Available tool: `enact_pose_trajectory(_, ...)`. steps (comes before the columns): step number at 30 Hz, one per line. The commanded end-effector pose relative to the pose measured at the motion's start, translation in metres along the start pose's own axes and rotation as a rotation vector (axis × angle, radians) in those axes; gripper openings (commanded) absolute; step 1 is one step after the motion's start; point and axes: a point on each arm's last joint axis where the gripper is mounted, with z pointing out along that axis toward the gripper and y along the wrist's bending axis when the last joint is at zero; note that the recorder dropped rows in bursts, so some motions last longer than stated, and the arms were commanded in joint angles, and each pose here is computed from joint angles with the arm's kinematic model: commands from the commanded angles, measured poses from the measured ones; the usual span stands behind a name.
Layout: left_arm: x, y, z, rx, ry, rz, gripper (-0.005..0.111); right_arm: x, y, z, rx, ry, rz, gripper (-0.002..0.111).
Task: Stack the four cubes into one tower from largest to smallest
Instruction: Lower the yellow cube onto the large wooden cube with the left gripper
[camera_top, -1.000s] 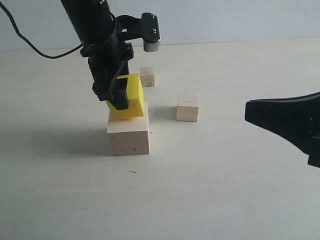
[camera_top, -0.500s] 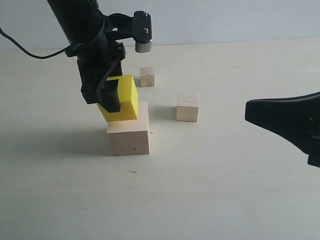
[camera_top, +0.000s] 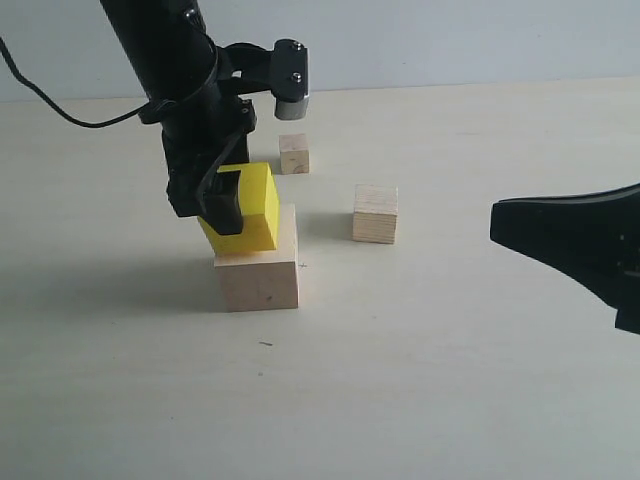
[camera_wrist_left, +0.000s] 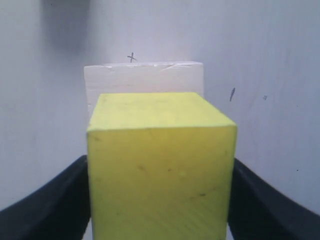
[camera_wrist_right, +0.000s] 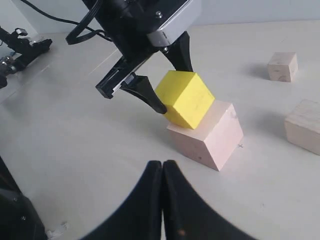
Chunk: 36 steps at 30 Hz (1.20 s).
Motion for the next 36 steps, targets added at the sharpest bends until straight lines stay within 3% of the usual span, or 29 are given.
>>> enact_pose_trajectory(1, -0.0012, -0.0008, -0.0005, -0.001, -0.004, 0.004, 0.003, -0.0021, 0.0004, 0.0, 0.002, -0.006, -0.013, 0.0)
enact_pose_trajectory(3, -0.0013, -0.0009, -0.0005, 0.0, -0.006, 0.003, 0.011, -0.0021, 0.0004, 0.0, 0.002, -0.006, -0.013, 0.0)
enact_pose_trajectory(10, -0.0016, -0.001, -0.0005, 0.002, -0.009, -0.045, 0.061, -0.0021, 0.0004, 0.0, 0.002, -0.006, -0.013, 0.0)
enact_pose_trajectory(13, -0.0016, -0.001, -0.0005, 0.003, -0.009, -0.075, 0.069, -0.0021, 0.0004, 0.0, 0.002, -0.006, -0.013, 0.0)
enact_pose_trajectory(26, -0.0004, -0.0004, -0.0005, -0.005, 0.005, -0.071, 0.067, -0.0021, 0.0004, 0.0, 0.002, -0.006, -0.013, 0.0)
enact_pose_trajectory(32, -0.0008, -0.0006, -0.0005, -0.003, 0.0, -0.071, 0.024, -0.0021, 0.0004, 0.0, 0.002, -0.006, -0.013, 0.0)
enact_pose_trajectory(36, -0.0012, 0.0001, -0.0009, -0.01, -0.004, -0.071, 0.015, -0.0021, 0.0004, 0.0, 0.002, -0.006, -0.013, 0.0)
